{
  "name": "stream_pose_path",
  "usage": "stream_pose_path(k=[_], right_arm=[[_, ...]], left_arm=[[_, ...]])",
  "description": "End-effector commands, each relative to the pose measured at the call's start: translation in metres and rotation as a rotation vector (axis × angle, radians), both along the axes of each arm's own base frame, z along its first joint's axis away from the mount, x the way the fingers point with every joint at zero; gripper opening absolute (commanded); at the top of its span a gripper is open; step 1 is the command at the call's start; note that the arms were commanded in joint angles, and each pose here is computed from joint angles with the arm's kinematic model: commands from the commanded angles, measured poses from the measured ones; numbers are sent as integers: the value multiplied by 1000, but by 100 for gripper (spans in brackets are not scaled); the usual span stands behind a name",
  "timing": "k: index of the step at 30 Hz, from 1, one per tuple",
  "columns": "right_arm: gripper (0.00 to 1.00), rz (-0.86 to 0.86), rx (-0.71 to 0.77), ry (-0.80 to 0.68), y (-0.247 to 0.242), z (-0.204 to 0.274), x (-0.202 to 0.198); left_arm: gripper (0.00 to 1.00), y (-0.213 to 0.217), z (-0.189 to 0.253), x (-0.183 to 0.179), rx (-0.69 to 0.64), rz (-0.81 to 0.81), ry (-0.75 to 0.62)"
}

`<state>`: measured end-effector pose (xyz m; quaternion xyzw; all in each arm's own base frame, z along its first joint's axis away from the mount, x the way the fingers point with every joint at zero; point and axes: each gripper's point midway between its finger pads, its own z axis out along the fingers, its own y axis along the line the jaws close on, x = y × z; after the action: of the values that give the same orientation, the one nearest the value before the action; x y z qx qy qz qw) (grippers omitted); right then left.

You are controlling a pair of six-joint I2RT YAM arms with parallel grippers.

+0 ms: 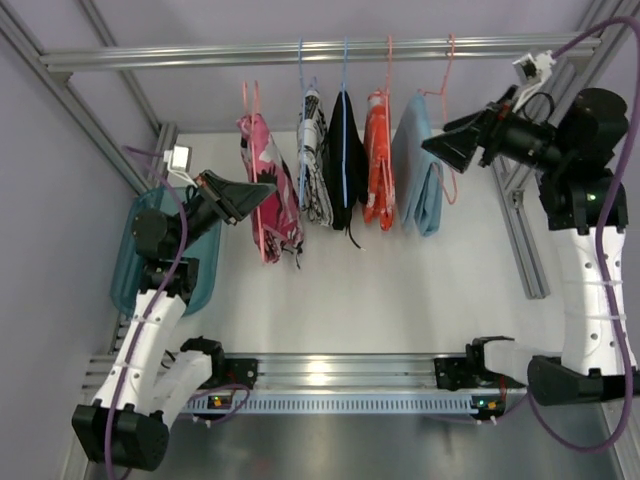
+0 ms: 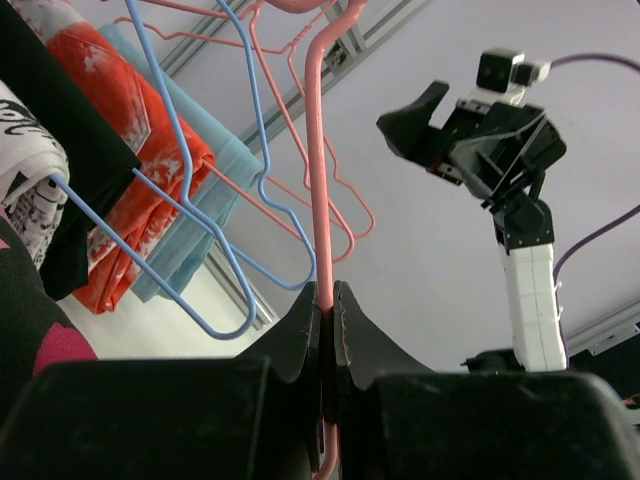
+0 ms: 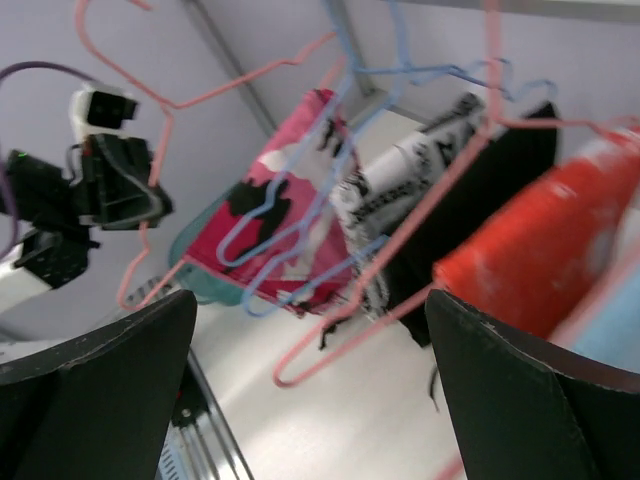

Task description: Remove the trousers from the hanger

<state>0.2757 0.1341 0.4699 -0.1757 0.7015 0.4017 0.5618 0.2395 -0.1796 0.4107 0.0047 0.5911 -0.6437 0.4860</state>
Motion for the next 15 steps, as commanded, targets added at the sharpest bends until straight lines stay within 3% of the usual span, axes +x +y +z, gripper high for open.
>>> stream_pose_path(k=[1,9,15], right_arm=[[99,115,86,-135,47,52,-7],[95,308,143,-171,144,77,-19],[88,463,182,-85,229,61,-32]], left_arm=[[0,6,43,-29,34,48,-275],[0,8,49,-30,34,54,-254],[0,11,69,-33,24,68,-293]])
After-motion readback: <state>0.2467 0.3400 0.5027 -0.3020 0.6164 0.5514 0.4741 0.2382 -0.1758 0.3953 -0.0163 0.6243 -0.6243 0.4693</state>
